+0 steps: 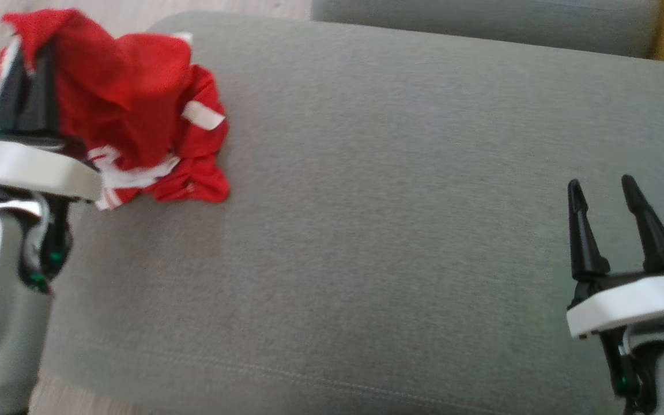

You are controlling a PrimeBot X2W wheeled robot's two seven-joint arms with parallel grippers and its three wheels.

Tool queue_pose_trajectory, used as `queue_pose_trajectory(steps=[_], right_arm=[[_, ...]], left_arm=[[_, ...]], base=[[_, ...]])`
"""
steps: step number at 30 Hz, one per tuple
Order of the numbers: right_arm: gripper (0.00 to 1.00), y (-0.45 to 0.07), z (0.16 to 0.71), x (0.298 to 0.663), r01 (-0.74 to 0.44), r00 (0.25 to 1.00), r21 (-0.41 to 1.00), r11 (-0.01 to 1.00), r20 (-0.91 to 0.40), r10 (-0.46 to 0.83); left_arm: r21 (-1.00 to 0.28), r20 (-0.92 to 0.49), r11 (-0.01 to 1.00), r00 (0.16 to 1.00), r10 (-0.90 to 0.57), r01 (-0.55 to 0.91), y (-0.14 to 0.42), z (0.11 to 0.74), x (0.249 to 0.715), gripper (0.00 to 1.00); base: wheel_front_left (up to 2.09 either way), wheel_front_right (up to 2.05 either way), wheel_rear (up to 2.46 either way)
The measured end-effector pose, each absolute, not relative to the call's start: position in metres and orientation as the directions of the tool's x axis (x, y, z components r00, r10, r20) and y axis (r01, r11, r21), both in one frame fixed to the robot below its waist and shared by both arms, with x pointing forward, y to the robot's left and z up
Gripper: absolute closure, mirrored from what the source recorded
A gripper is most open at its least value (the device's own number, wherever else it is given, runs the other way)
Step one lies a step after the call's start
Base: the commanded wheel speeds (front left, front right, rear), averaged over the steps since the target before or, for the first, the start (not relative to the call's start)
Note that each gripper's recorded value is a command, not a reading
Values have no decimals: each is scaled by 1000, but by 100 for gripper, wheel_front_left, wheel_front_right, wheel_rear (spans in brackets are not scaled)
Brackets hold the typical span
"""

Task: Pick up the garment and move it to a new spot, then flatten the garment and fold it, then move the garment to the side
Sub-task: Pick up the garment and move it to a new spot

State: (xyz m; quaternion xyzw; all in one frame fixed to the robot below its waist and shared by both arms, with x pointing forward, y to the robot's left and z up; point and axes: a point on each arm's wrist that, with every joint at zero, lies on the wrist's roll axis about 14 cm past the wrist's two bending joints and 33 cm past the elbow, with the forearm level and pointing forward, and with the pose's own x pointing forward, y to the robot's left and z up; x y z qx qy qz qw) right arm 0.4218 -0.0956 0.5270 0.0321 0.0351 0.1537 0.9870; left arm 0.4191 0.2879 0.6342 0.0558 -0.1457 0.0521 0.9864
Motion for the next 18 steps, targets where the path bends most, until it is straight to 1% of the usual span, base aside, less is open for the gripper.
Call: queue_pose_trajectory(steps=[2,5,10,13,16,18], right_arm=[[0,-105,528,415,-279,957,76,957,-59,284],[0,-119,530,407,-243,967,98,965,-52,249],[0,-142,533,399,-179,982,111,978,-38,184],[0,-156,529,394,-139,988,113,984,-49,145],[0,-171,525,390,-94,993,118,989,-57,101],[0,-180,525,390,-65,996,122,990,-54,72]], left_arm=[[95,325,994,946,15,-48,259,649,420,100],[104,328,992,939,-108,77,213,655,422,100],[42,304,957,908,-287,288,132,644,429,100],[1,272,907,872,-406,422,80,629,432,100],[-43,233,830,813,-533,556,26,611,433,100],[-52,232,785,772,-592,618,-2,608,437,100]], base=[[0,0,0],[0,0,0],[0,0,0],[0,0,0],[0,0,0],[0,0,0]])
